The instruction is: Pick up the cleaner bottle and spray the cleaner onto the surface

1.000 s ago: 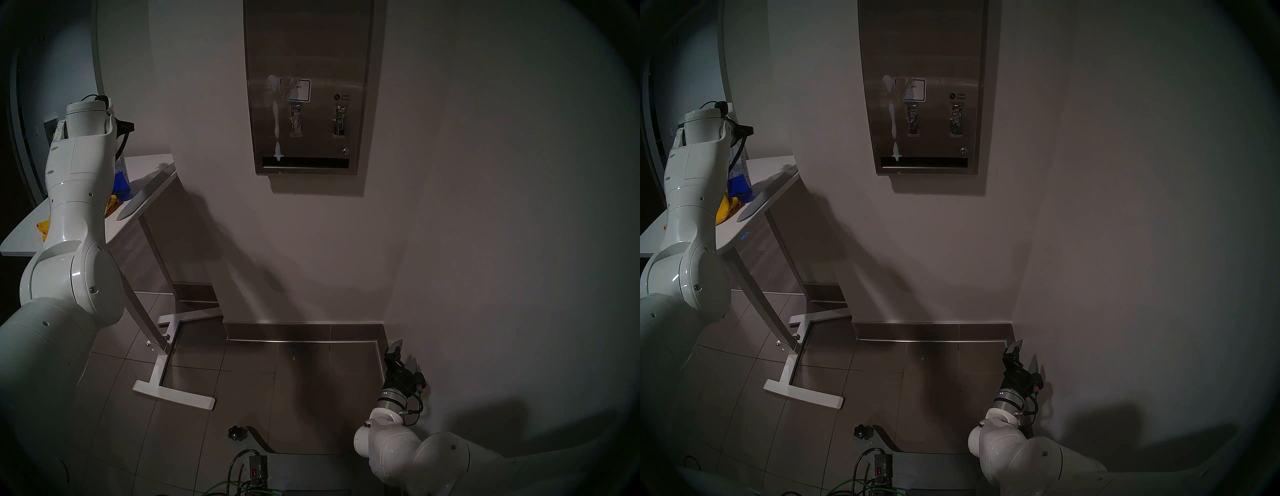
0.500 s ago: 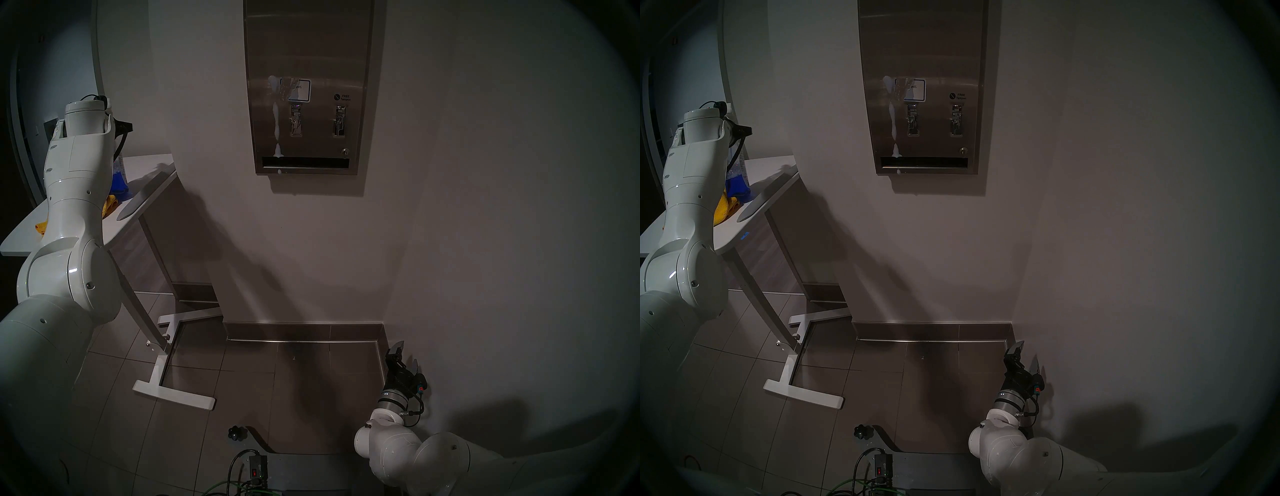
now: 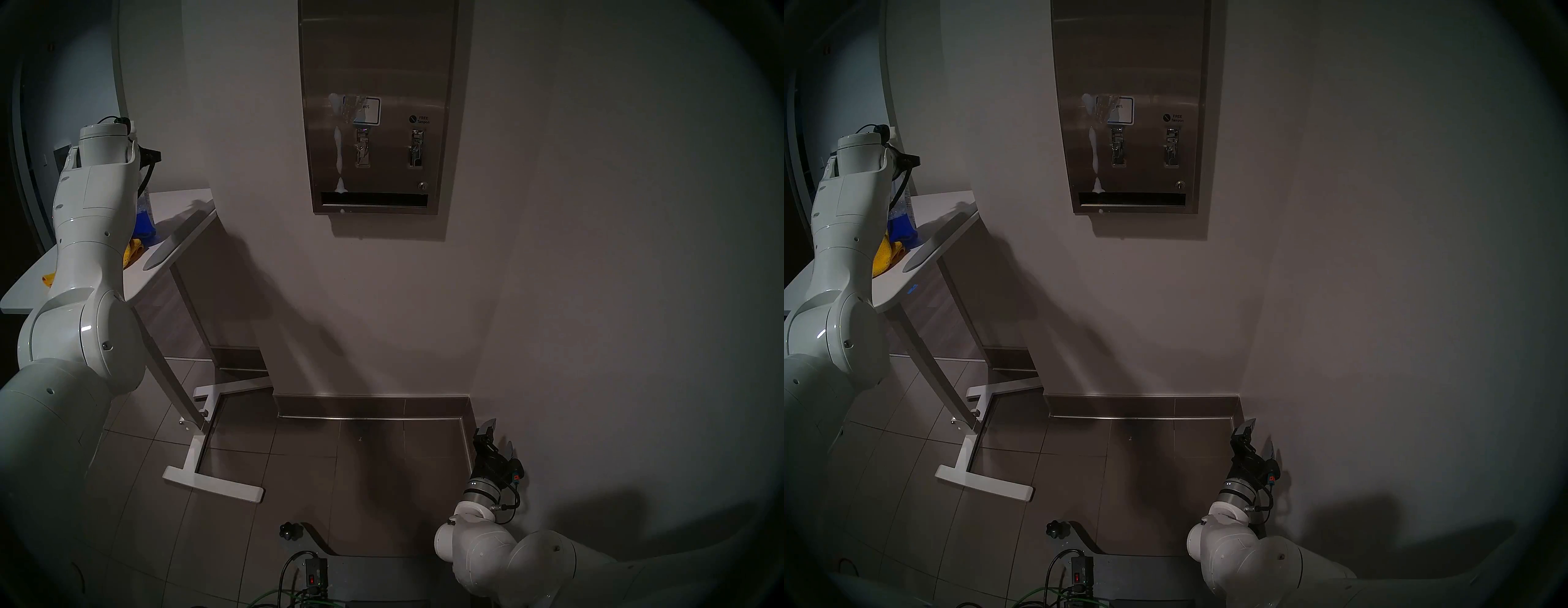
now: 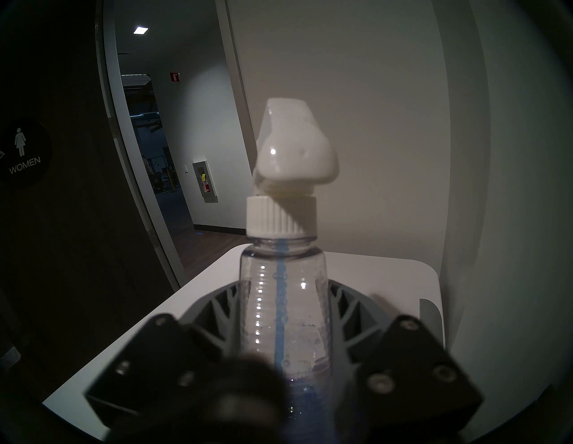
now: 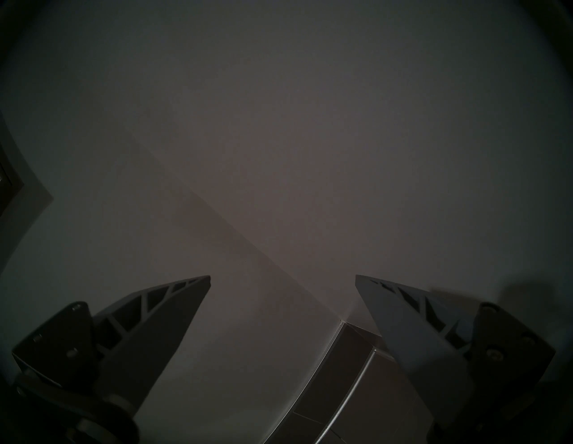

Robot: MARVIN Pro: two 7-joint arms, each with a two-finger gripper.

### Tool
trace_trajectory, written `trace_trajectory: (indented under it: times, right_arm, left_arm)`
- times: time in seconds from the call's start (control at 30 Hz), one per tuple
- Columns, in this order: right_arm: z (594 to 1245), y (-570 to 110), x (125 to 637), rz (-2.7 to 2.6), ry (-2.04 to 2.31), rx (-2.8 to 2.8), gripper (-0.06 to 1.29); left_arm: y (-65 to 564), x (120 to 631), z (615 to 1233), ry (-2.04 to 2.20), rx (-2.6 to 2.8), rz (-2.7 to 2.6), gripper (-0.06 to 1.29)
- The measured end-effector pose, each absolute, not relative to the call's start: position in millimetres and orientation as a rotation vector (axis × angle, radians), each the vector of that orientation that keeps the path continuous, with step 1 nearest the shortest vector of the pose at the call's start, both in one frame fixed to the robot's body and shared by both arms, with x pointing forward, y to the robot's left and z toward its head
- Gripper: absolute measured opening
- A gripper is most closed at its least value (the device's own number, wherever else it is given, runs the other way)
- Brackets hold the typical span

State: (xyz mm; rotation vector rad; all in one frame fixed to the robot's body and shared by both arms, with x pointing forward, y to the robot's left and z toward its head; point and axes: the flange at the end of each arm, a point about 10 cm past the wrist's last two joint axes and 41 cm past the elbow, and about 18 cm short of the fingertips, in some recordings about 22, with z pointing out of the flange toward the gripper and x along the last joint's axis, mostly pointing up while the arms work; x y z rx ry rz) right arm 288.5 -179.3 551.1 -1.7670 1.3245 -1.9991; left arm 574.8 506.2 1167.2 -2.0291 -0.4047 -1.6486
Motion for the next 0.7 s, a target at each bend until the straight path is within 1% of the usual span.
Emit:
trace_trajectory:
  times: [0.1,0.13,0.23,0.7]
  right_arm:
    - [551.1,-179.4,288.4,-1.999,1.325,-1.767,1.22]
    - [551.1,-179.4,288.4,-2.0,1.325,-1.766,1.22]
    - [551.2,-179.5,288.5,-2.0,1.325,-1.766,1.22]
    - [551.6,-179.4,288.8,-2.003,1.319,-1.763,1.22]
  left_arm:
    - [506.9,574.8,1168.9,-0.403,-2.023,-1.651,0.5]
    - [507.1,574.9,1169.7,-0.402,-2.02,-1.653,0.84]
    - [507.5,575.2,1171.5,-0.399,-2.014,-1.656,1.24]
    - [509.8,574.9,1181.9,-0.389,-1.983,-1.675,1.23]
